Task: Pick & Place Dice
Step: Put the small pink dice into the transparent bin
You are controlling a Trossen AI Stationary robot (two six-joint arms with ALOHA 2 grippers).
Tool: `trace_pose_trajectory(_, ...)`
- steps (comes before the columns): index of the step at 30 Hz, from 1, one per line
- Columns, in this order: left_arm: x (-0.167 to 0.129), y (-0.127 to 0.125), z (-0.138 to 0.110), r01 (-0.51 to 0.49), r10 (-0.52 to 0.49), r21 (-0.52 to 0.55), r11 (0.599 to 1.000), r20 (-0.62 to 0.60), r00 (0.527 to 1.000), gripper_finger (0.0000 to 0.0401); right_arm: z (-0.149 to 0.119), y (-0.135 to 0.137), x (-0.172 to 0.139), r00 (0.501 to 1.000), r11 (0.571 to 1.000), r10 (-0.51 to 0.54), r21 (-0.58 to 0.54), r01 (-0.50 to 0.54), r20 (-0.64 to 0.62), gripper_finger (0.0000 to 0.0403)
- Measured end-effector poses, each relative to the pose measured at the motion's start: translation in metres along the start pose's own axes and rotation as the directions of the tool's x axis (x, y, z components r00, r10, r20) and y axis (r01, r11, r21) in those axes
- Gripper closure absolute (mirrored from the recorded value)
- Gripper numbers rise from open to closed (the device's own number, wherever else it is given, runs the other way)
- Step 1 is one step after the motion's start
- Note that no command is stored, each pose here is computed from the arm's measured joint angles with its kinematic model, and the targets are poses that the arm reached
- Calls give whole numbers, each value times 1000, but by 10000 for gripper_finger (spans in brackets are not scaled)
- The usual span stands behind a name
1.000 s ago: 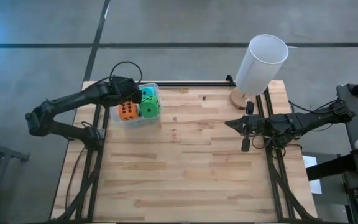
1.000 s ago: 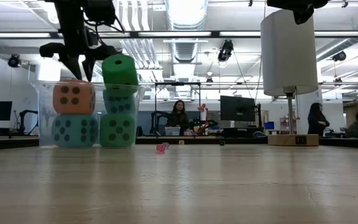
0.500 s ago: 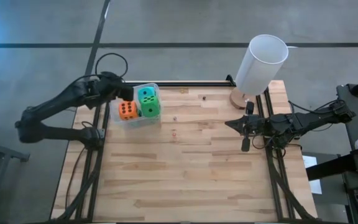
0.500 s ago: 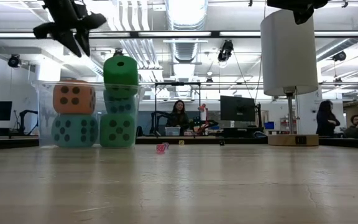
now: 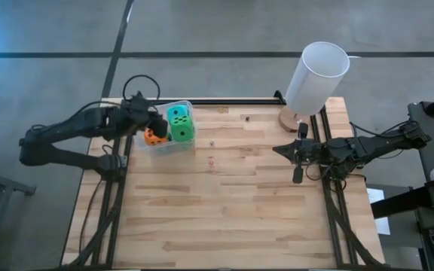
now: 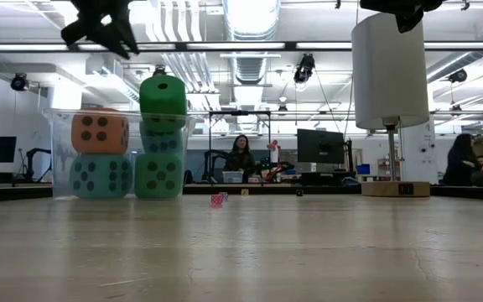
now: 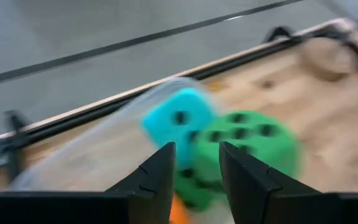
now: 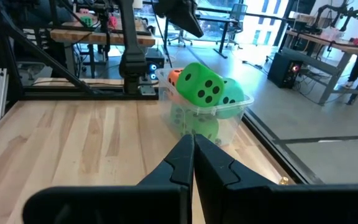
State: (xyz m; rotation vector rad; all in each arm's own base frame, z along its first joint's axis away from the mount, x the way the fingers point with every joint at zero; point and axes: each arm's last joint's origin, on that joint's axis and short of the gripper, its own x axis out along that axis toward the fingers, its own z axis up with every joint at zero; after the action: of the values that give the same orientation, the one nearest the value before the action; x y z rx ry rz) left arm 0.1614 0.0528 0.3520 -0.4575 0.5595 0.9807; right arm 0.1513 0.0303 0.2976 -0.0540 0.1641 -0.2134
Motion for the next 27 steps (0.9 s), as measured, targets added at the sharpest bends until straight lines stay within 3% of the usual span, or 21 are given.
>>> trace_pose_trajectory(5, -15, -31, -8, 197, -200, 62, 978, 43, 979, 272, 0, 0, 0, 1000, 1000, 0, -3, 0, 0, 394)
trace_pose_trajectory(12, -31, -79, -34, 401, -415, 241, 884, 8, 910, 274, 0, 0, 0, 1000, 1000, 0, -18, 0, 0, 394)
trace_pose_trajectory(17, -33, -104, -56, 451, -452, 256, 855, -58, 890, 275, 0, 0, 0, 1000, 1000, 0, -18, 0, -2, 394)
trace_pose_trajectory(27, -25, -137, -95, 449, -426, 160, 879, -159, 891, 276, 0, 0, 0, 1000, 1000, 0, -16, 0, 0, 394)
